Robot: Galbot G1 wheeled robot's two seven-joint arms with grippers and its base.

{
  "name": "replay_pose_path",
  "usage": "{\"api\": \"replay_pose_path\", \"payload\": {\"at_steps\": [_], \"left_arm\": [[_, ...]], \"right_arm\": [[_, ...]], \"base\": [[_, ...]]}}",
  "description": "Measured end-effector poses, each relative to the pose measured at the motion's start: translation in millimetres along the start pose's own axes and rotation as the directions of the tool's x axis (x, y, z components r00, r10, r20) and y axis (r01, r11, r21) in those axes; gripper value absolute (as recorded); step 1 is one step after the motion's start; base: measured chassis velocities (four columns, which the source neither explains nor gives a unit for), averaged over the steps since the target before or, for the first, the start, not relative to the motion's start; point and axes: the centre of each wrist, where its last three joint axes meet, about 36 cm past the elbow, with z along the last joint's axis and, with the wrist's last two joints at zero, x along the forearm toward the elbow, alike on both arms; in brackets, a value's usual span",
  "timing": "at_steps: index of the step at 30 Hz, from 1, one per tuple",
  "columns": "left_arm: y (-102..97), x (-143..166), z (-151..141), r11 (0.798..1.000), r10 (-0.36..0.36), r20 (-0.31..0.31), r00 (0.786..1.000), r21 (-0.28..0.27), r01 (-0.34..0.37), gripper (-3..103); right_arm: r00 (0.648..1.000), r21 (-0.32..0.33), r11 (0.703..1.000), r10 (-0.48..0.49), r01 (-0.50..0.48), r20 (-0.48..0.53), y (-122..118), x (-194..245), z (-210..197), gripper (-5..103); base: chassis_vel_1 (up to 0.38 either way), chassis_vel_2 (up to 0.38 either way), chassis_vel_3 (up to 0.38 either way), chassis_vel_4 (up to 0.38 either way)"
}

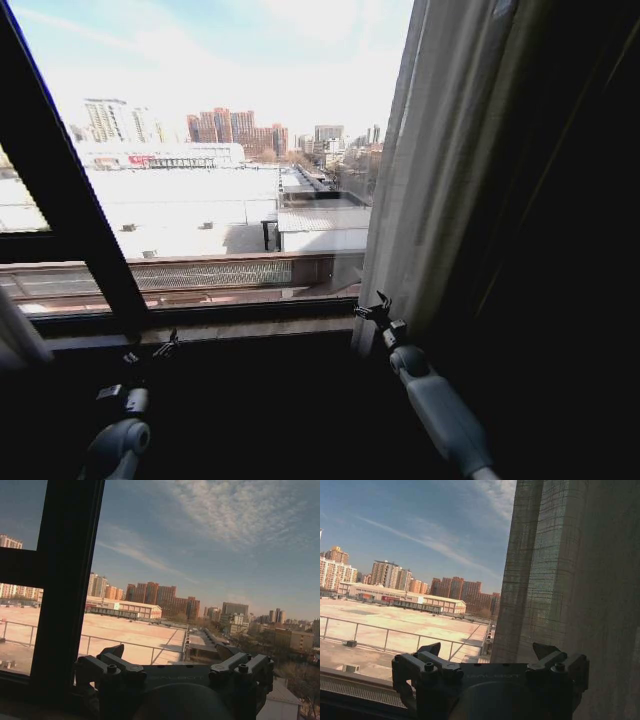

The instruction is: Open the curtains by pulling them apart, changing their state from closed to fully open.

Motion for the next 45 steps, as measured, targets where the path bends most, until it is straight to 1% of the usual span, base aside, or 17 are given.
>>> {"api": "replay_pose_path", "payload": {"at_steps": [7, 9, 10, 11, 13, 17, 19, 21, 22, 23, 27, 30, 31, 38, 41, 45], "left_arm": [[0.0, 0.0, 0.0, 1.0, 0.0, 0.0, 1.0, 0.0, 0.0, 100], [0.0, 0.0, 0.0, 1.0, 0.0, 0.0, 1.0, 0.0, 0.0, 100], [0.0, -0.1, 0.0, 1.0, 0.0, 0.0, 1.0, 0.0, 0.0, 100], [0.0, -0.1, 0.0, 1.0, 0.0, 0.0, 1.0, 0.0, 0.0, 100], [0.0, 0.0, 0.0, 1.0, 0.0, 0.0, 1.0, 0.0, 0.0, 100], [0.0, 0.0, 0.0, 1.0, 0.0, 0.0, 1.0, 0.0, 0.0, 100], [0.0, 0.0, 0.0, 1.0, 0.0, 0.0, 1.0, 0.0, 0.0, 100], [0.1, 0.0, 0.0, 1.0, 0.0, 0.0, 1.0, 0.0, 0.0, 100], [0.1, 0.0, 0.0, 1.0, 0.0, 0.0, 1.0, 0.0, 0.0, 100], [0.0, 0.0, 0.0, 1.0, 0.0, 0.0, 1.0, 0.0, 0.0, 100], [0.0, 0.0, 0.0, 1.0, 0.0, 0.0, 1.0, 0.0, 0.0, 100], [0.0, 0.0, 0.0, 1.0, 0.0, 0.0, 1.0, 0.0, 0.0, 100], [0.0, 0.0, 0.0, 1.0, 0.0, 0.0, 1.0, 0.0, 0.0, 100], [0.1, 0.0, 0.0, 1.0, 0.0, 0.0, 1.0, 0.0, 0.0, 100], [0.0, 0.0, 0.0, 1.0, 0.0, 0.0, 1.0, 0.0, 0.0, 100], [0.0, 0.0, 0.0, 1.0, 0.0, 0.0, 1.0, 0.0, 0.0, 100]], "right_arm": [[1.0, 0.023, 1.0, -0.002, 0.002, 0.017, 0.4, -1.3, -1.7, 100], [1.0, 0.024, 1.0, -0.016, 0.016, 0.019, -0.3, -1.7, -2.3, 100], [0.999, 0.019, 0.999, -0.043, 0.043, 0.016, -2.9, -1.2, -2.3, 100], [0.999, 0.019, 0.999, -0.043, 0.043, 0.016, -2.9, -1.2, -2.3, 100], [0.997, 0.014, 0.997, -0.077, 0.077, 0.006, -7.2, 0.5, -1.5, 100], [0.996, 0.006, 0.996, -0.089, 0.089, 0.002, -10.2, 1.9, -0.6, 100], [0.997, 0.009, 0.997, -0.073, 0.073, -0.001, -10.4, 2.1, 0.3, 100], [1.0, 0.018, 0.999, -0.029, 0.029, 0.002, -8.9, 1.4, 1.7, 100], [1.0, 0.018, 0.999, -0.029, 0.029, 0.002, -8.9, 1.4, 1.7, 100], [1.0, 0.019, 1.0, -0.009, 0.009, 0.007, -8.7, 0.8, 1.7, 100], [1.0, 0.025, 1.0, 0.007, -0.008, 0.01, -11.2, 1.8, 2.3, 100], [1.0, 0.033, 0.999, 0.024, -0.024, 0.007, -17.1, 4.0, 4.0, 100], [0.999, 0.032, 0.999, 0.041, -0.041, 0.004, -26.5, 16.2, 9.0, 100], [0.999, 0.048, 0.998, 0.049, -0.048, -0.022, -40.1, 42.6, 23.3, 100], [0.998, 0.053, 0.997, 0.052, -0.051, -0.025, -42.0, 42.8, 24.4, 100], [0.998, 0.058, 0.997, 0.06, -0.059, -0.015, -42.1, 31.1, 19.2, 100]], "base": [[-0.096, 0.065, 0.079, -0.076], [-0.051, 0.065, 0.058, -0.052], [0.0, 0.0, 0.0, 0.0], [0.0, 0.0, 0.0, 0.0], [0.0, 0.0, 0.0, 0.0], [0.0, 0.0, 0.0, 0.0], [-0.052, -0.007, 0.049, 0.001], [-0.081, 0.007, 0.096, -0.005], [-0.11, 0.007, 0.116, -0.016], [-0.136, 0.019, 0.116, -0.017], [-0.137, 0.049, 0.147, -0.018], [-0.106, 0.014, 0.08, -0.022], [0.0, 0.0, 0.0, 0.0], [0.0, 0.0, 0.0, 0.0], [0.0, 0.0, 0.0, 0.0], [0.0, 0.0, 0.0, 0.0]]}}
